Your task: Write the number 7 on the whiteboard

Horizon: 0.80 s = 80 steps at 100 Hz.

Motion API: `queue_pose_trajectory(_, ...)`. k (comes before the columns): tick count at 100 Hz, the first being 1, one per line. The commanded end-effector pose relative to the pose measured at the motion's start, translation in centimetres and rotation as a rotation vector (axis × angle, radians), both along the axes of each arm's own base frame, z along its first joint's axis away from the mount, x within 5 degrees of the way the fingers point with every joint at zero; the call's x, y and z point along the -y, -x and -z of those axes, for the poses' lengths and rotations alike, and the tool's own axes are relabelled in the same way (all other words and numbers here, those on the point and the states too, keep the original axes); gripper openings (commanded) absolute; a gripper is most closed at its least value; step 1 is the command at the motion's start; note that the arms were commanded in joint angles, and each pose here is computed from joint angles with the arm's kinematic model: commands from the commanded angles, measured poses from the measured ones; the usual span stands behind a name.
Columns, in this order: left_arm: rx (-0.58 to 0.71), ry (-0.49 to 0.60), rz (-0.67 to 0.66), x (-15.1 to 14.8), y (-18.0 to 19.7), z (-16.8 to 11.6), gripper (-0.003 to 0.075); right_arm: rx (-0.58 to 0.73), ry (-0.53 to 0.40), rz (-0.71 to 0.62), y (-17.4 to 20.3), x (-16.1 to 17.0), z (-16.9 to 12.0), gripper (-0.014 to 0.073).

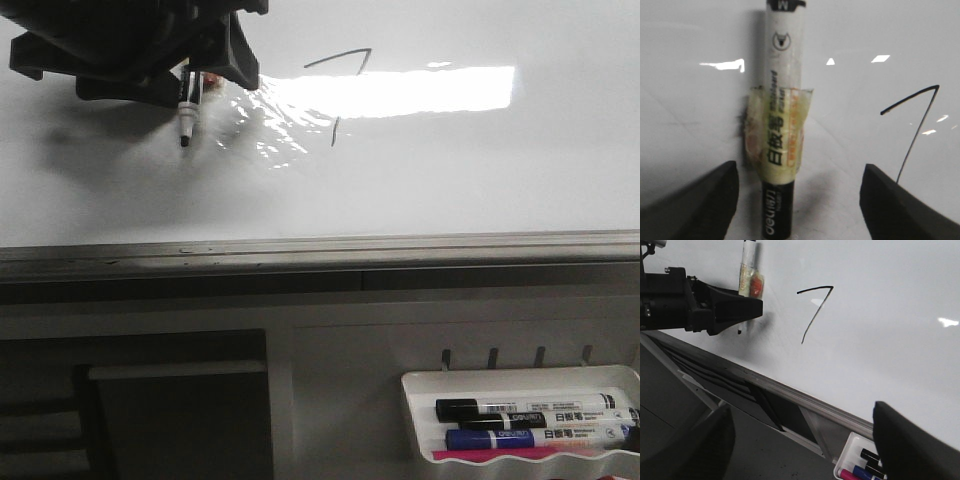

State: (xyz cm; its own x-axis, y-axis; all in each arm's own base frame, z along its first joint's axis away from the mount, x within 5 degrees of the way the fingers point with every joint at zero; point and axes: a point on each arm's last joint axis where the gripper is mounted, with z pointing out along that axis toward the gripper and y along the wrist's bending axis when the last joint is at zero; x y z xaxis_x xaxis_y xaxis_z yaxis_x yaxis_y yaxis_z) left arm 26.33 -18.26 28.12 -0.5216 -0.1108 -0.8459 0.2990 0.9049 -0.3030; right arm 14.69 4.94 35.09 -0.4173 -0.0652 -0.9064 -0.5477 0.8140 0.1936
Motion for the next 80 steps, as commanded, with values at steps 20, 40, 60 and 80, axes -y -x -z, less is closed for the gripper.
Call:
queue_pose_trajectory(20,0.222,-0.042,-0.041,-3.3,2.8,-5.7,0.0522,0.081,-0.201,0.060,-0.2,-0.1,-2.3,0.0509)
queue_pose_trajectory(40,0.403,-0.083,-0.007,-6.5,7.0,-8.9,0.0509,0.148,-0.326,0.196,-0.9,0.8,-3.4,0.0332)
queue_pose_trajectory(60,0.551,-0.055,-0.013,-9.5,11.0,-11.3,0.0272,0.193,-0.304,0.234,-1.2,1.2,-3.6,-0.0068)
queue_pose_trajectory(80,0.608,-0.013,-0.027,-12.1,14.4,-10.4,-0.0020,0.325,-0.172,0.174,1.0,0.9,-3.2,-0.0064)
